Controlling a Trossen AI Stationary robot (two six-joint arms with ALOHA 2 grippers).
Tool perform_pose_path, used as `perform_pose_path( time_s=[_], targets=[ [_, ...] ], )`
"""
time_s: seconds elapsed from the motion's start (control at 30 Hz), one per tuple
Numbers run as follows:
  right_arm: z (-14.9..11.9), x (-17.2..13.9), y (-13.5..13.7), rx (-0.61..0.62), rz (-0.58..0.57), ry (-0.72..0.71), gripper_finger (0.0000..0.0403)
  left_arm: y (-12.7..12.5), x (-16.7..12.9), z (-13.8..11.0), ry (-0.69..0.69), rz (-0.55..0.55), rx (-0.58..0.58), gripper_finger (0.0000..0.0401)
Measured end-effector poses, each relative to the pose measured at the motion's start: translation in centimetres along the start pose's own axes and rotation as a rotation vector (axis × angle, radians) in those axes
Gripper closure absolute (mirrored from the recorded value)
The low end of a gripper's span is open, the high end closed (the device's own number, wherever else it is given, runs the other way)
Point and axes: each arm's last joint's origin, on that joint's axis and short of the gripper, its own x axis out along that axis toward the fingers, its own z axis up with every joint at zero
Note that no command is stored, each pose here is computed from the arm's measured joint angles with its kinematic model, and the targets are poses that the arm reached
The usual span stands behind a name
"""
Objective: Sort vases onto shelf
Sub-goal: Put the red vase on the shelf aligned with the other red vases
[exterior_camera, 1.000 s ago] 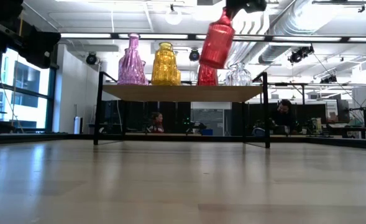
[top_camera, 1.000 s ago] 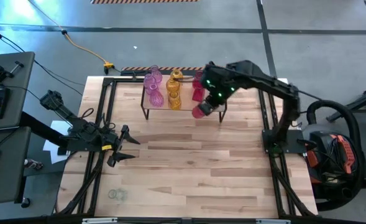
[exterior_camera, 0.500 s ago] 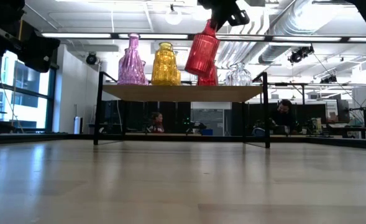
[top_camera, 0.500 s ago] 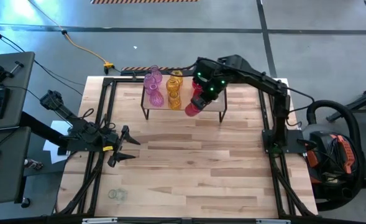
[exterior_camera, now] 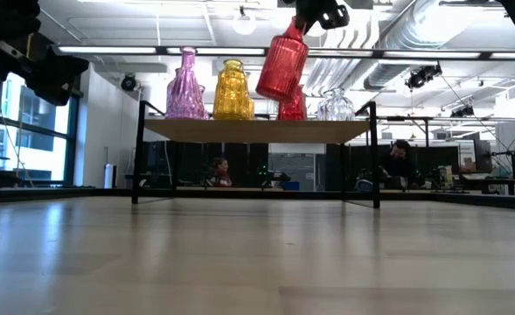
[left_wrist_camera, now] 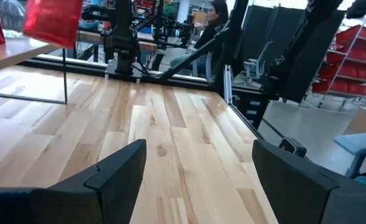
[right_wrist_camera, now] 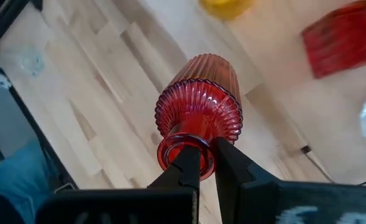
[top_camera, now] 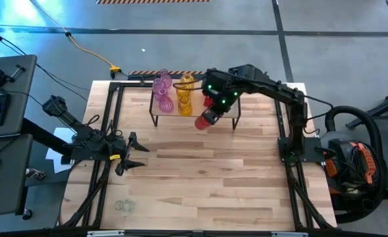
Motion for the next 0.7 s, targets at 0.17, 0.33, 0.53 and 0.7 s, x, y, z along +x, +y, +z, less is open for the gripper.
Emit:
perform_pose_path(
  time_s=[0.17, 0.33, 0.53, 0.7],
  targets=[
    [-1.1, 0.9, 2.3, -0.056, -0.001, 0.026, 0.0401, 0.0, 0.0, 0.0, -0.004, 0.0, -0.019, 0.0117],
    [-1.6, 3.1, 4.1, -0.082, -0.026, 0.069, 0.04, -0.1, 0.0, 0.6, -0.055, -0.013, -0.033, 0.0117],
    [-2.1, 7.2, 6.3, -0.14, -0.05, 0.168, 0.04, -0.3, -0.1, 1.4, -0.138, -0.028, -0.035, 0.0117],
    [-2.6, 9.6, 7.5, -0.185, -0.057, 0.229, 0.04, -0.3, -0.2, 1.9, -0.185, -0.042, -0.063, 0.0117]
  ],
)
